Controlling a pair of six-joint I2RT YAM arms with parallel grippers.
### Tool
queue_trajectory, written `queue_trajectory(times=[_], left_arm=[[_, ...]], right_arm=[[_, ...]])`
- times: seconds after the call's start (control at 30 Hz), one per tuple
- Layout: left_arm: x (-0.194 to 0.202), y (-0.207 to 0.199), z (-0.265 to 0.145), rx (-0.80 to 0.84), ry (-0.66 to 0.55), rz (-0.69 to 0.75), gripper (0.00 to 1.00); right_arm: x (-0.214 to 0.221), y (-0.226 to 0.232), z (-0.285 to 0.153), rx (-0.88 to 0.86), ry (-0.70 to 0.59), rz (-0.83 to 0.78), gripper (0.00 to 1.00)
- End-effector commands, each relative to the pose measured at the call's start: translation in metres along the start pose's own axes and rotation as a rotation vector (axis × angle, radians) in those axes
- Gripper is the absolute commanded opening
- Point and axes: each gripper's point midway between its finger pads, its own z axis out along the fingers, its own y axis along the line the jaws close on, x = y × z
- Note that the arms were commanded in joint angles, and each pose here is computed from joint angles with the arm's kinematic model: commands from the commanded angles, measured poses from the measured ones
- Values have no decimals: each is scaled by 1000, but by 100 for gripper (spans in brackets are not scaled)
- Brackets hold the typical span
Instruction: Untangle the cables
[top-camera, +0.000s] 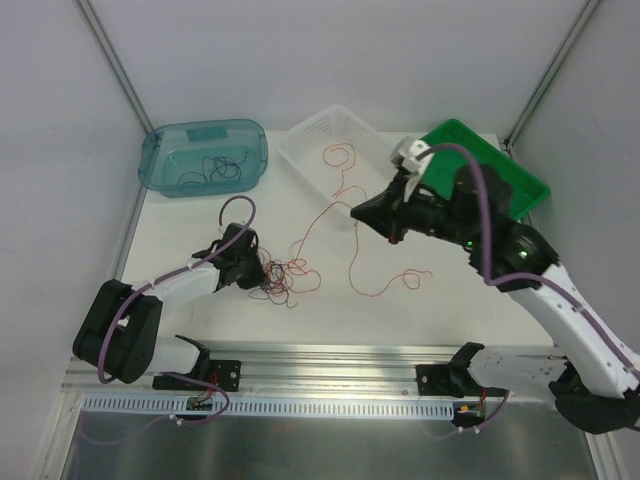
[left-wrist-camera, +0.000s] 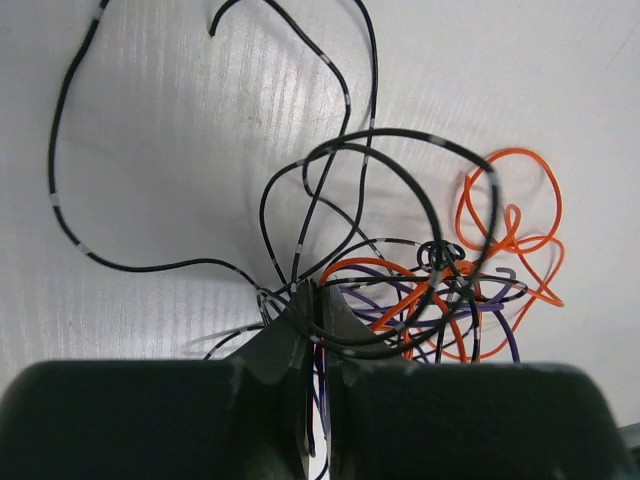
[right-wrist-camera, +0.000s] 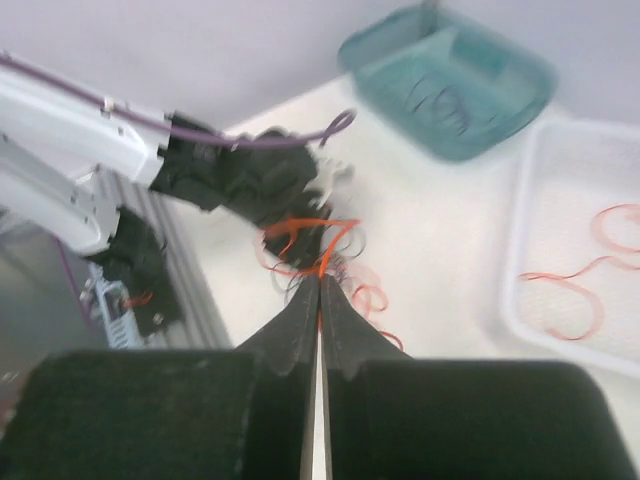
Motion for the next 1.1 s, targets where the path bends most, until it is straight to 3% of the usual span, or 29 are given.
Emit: queue_trajectory(times=[0.0, 0.2, 0.33, 0.47, 0.53, 0.73, 0.87, 0.9, 1.0, 1.03, 1.07], left_arm=[[-10, 11, 0, -70, -35, -5, 0], [-26, 20, -10, -118, -82, 6, 0], [-35, 16, -17, -115, -107, 12, 0], [-45, 2, -34, -66, -134, 53, 1], [-51, -5, -47, -41, -155, 85, 6], [-59, -22, -83, 42, -188, 185, 33], [-60, -34, -104, 114, -209, 235, 47], [-60, -39, -111, 140, -217, 243, 53], [-61, -47, -127, 186, -237, 273, 67], [-63, -51, -132, 202, -246, 285, 71], [-63, -53, -135, 212, -247, 304, 74]], right_arm=[[-34, -12, -58, 135, -87, -72, 1], [-52, -40, -117, 378, -163, -121, 1], [-35, -53, -118, 437, -106, -101, 1], [17, -77, -96, 499, -8, -23, 1], [62, -98, -85, 574, 77, 53, 1], [188, -149, -99, 898, 298, 302, 1], [252, -153, -109, 991, 428, 466, 3], [264, -152, -115, 1016, 467, 497, 5], [294, -153, -122, 1080, 549, 569, 28], [299, -154, -123, 1091, 556, 581, 42], [307, -153, -123, 1104, 566, 609, 48]])
